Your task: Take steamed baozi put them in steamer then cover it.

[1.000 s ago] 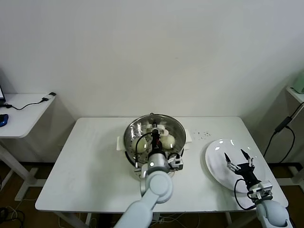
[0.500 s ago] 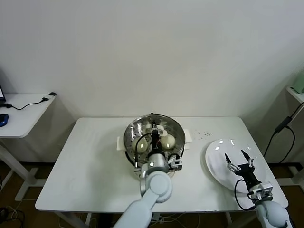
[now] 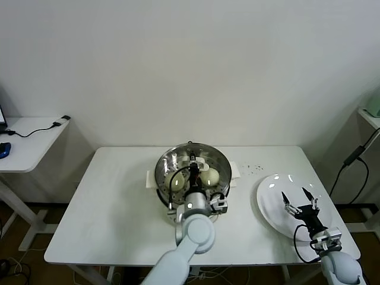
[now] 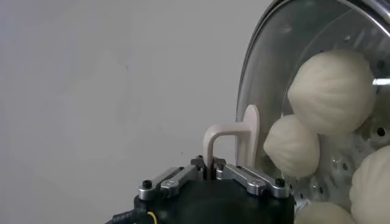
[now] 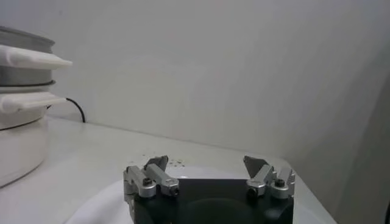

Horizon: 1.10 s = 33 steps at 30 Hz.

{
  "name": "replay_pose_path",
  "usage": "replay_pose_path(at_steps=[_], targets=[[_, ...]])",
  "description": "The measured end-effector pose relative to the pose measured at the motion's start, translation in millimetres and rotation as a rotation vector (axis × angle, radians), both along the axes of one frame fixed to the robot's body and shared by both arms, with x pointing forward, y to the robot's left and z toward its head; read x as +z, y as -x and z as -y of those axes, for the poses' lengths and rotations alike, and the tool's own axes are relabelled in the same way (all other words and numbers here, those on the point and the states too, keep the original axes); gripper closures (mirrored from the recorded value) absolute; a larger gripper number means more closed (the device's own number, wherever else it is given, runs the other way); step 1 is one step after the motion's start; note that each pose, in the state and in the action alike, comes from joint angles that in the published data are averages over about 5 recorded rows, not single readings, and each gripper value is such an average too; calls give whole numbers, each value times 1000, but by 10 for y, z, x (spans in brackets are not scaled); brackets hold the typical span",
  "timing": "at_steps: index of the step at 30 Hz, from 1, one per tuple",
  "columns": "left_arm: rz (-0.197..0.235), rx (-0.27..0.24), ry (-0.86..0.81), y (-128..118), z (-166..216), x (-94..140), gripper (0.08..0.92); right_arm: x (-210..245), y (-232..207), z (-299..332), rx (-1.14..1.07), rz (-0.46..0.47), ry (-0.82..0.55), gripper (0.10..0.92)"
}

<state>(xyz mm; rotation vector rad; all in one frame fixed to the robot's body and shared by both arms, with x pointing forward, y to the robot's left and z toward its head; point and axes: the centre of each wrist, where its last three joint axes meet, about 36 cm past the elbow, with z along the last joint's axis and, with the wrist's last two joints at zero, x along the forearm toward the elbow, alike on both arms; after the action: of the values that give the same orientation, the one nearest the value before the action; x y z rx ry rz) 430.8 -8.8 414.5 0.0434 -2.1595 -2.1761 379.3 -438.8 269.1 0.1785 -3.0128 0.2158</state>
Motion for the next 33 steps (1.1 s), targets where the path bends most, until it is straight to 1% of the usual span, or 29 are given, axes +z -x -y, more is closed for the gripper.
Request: replay_pose_path(at_steps=[3,15,23,25,30,33], targets=[[0,-4,-2,9,-6,28,792,2,-2,2,0,0,1,200],[2,-23,12,169,-149,201,449,25,-24,25,-3,0,2,200],[15,-39,53,380,-372,329,216,43,-51,9,-7,-2,-3,200],[14,-49,72,460,-435,358,184,53,-57,7,-10,-2,-3,200],[3,-68,135,653,-639,425,177,86,-65,-4,-18,-6,-1,200],[2,-68,175,751,-788,464,177,106,-58,-21,-17,-13,0,200]])
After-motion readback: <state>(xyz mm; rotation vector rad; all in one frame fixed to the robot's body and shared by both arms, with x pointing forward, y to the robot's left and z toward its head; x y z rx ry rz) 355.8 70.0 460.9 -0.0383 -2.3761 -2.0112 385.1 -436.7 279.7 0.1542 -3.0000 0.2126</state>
